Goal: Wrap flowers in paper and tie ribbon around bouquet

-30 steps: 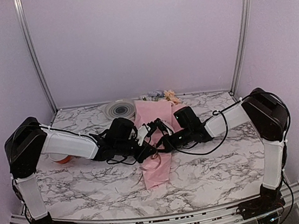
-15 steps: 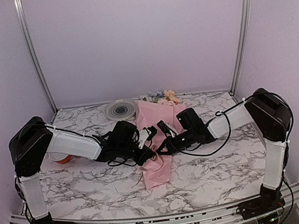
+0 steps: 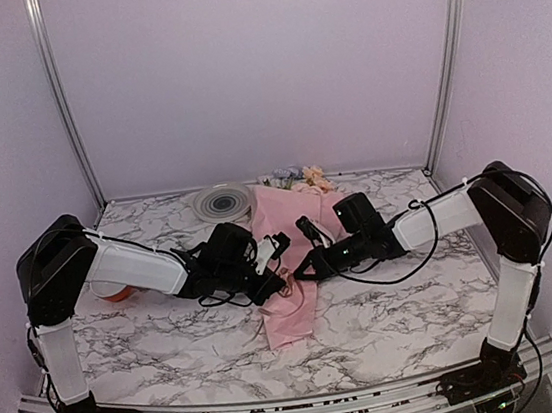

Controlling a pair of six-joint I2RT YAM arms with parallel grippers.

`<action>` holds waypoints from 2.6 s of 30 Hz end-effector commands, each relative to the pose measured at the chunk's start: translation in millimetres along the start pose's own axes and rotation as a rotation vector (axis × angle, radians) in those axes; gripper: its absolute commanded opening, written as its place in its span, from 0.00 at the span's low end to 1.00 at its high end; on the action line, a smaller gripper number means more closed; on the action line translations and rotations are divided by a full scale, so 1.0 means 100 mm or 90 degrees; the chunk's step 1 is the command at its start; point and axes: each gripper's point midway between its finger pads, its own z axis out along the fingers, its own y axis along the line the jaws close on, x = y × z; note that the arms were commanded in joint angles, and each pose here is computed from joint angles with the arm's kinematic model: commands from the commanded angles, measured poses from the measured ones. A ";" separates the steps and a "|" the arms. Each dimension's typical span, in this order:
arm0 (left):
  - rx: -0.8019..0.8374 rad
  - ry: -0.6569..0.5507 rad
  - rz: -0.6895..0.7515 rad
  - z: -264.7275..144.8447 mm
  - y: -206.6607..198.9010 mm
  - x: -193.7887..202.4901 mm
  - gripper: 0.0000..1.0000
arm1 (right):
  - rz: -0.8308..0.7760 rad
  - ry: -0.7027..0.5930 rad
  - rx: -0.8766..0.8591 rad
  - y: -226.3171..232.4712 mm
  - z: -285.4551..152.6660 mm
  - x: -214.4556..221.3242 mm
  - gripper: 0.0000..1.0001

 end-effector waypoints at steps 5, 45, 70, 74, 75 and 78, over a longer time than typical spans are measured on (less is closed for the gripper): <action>-0.007 -0.035 0.006 -0.19 0.04 -0.26 0.06 | -0.019 -0.007 0.018 0.00 -0.09 -0.08 0.16; -0.071 -0.040 -0.032 -0.29 0.52 -0.32 0.03 | -0.008 0.058 -0.024 -0.05 -0.20 0.35 0.00; -0.027 -0.067 -0.012 -0.32 0.38 -0.51 0.05 | -0.070 -0.015 -0.106 0.26 -0.57 -0.02 0.01; -0.020 -0.085 0.003 -0.40 0.32 -0.62 0.05 | -0.102 -0.078 -0.066 0.28 -0.59 -0.40 0.09; -0.019 -0.087 0.005 -0.41 0.31 -0.63 0.05 | -0.108 -0.092 -0.060 0.29 -0.58 -0.48 0.09; -0.015 -0.087 0.008 -0.40 0.29 -0.64 0.05 | -0.106 -0.108 -0.072 0.33 -0.44 -0.61 0.13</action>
